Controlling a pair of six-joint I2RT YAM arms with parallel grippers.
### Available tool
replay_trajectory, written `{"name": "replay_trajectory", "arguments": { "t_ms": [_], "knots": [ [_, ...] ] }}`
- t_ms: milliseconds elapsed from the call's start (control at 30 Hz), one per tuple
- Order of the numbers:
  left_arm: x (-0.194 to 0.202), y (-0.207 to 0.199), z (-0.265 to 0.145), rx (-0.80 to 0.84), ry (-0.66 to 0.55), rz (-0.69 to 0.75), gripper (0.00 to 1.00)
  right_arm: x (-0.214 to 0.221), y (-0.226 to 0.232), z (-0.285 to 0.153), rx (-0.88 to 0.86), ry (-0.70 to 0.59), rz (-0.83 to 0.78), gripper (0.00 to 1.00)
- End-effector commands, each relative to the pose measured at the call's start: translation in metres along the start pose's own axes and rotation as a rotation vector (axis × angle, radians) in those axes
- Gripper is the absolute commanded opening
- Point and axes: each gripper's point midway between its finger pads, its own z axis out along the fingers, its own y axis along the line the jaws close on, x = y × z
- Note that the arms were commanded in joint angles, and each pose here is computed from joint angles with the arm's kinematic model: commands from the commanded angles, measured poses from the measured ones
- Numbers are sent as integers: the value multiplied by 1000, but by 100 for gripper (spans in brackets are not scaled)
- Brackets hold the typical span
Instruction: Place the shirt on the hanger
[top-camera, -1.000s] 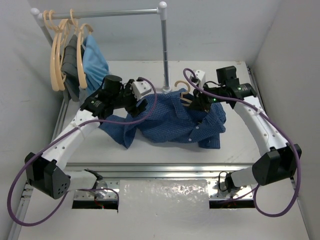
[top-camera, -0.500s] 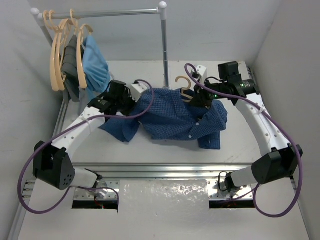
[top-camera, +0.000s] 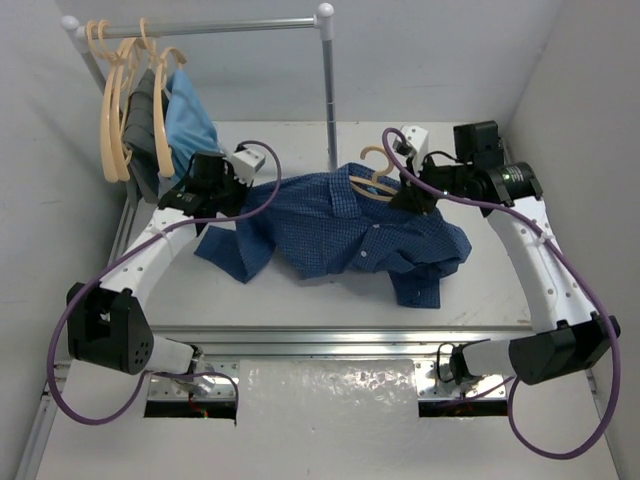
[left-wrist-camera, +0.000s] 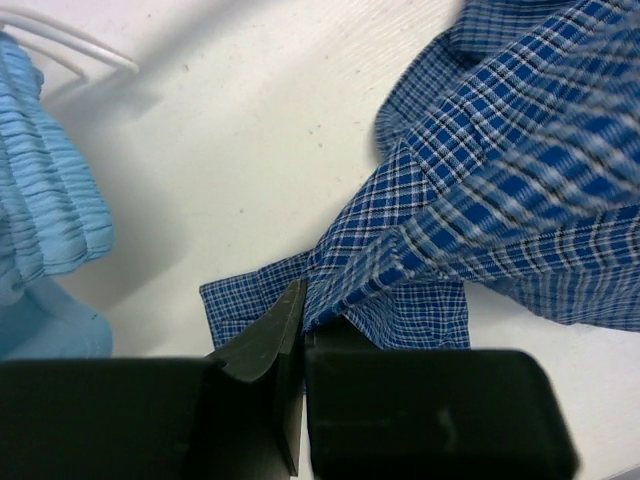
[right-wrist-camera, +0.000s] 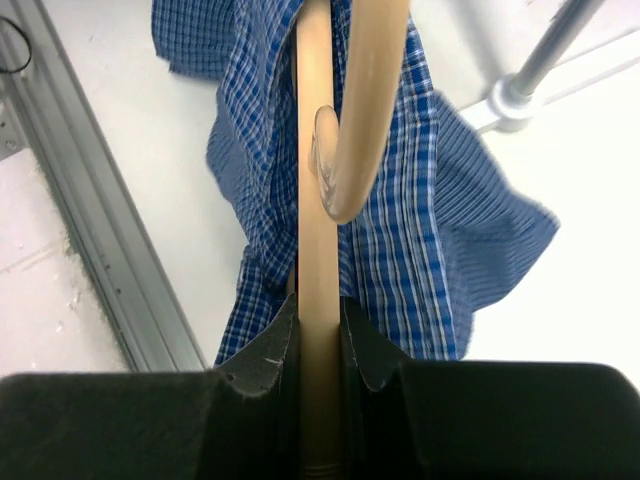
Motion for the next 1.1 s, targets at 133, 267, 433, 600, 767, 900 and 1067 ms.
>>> {"name": "replay_trajectory", "arguments": {
  "t_ms": [133, 267, 433, 600, 767, 900, 1067],
  "knots": [
    [35, 25, 12, -116, 84, 57, 0, -50, -16, -46, 172, -103, -97, 0],
    [1, -7, 3, 72, -37, 24, 11, -59, -10, -41, 183, -61, -131, 0],
    [-54, -21, -21, 179, -168, -50, 57, -82, 8, -7, 153, -57, -47, 0],
    [-94, -21, -56, 187, -287, -93, 61, -92, -18, 9, 292, -19, 90, 0],
    [-134, -19, -105, 171, -477, -124, 68, -109, -8, 33, 308, -48, 176, 0],
    [-153, -29, -137, 221, -595, -161, 69, -132, 17, 58, 224, -105, 198, 0],
    [-147, -59, -149, 384, -574, -164, 57, -149, 29, 70, 239, -126, 239, 0]
  ]
}}
